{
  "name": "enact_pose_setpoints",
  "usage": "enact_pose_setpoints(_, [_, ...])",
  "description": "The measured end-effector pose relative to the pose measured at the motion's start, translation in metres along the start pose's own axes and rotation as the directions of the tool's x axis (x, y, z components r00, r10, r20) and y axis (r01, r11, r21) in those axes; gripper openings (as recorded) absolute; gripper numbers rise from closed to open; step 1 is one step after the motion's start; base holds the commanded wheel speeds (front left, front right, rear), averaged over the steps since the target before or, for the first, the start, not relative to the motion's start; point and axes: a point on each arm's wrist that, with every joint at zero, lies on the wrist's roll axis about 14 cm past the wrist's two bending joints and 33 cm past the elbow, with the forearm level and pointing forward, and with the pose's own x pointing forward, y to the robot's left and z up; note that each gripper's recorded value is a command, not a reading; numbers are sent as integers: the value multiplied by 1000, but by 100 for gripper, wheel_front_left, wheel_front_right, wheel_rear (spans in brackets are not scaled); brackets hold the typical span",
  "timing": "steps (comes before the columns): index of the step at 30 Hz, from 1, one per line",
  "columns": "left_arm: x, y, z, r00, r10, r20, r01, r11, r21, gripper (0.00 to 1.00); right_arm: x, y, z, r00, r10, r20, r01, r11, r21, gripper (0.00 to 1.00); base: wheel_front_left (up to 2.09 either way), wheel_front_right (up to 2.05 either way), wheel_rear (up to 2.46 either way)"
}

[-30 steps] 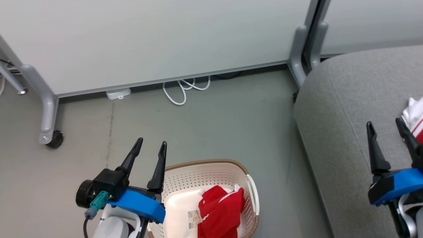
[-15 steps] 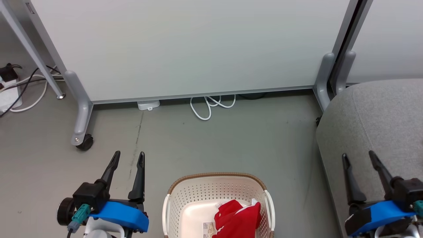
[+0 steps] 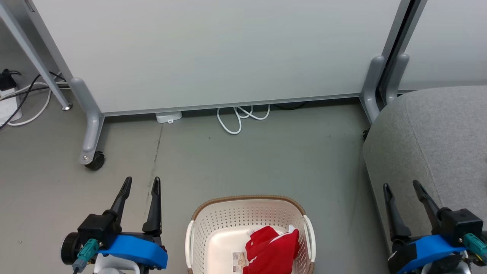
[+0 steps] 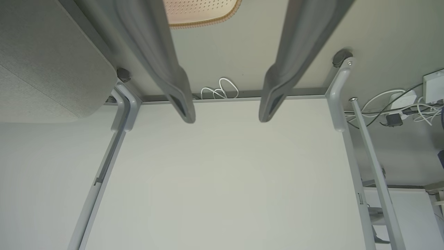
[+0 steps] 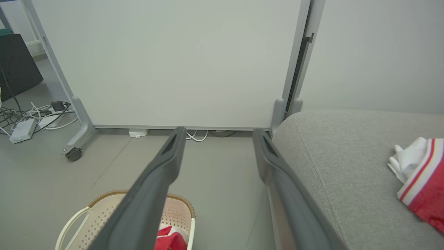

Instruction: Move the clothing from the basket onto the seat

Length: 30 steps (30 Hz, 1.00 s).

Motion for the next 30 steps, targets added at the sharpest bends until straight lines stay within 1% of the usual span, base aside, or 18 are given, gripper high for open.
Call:
enact_pose_setpoints(12, [3, -5, -6, 1000, -11, -15, 11, 1000, -9, 100, 3, 2, -4, 1000, 4, -8, -4, 1000, 6, 100, 0, 0, 0])
enact_pose_setpoints(18, [10, -9, -13, 999, -25, -36, 25, 1000, -10, 100, 11, 1, -4, 1000, 4, -4, -4, 1000, 5, 100, 0, 0, 0])
enact_pose_setpoints(24, [26, -18, -26, 996, -59, -69, 58, 998, -15, 100, 28, -1, -2, 1000, 12, 2, -12, 1000, -10, 100, 0, 0, 0])
enact_pose_setpoints(27, [42, -25, -34, 993, -86, -86, 84, 996, -18, 100, 44, -4, 0, 1000, 17, 10, -17, 999, -27, 100, 0, 0, 0])
enact_pose_setpoints(30, [58, -32, -47, 987, -115, -115, 113, 993, -25, 100, 59, -6, -7, 1000, 23, -5, -23, 999, -43, 100, 0, 0, 0])
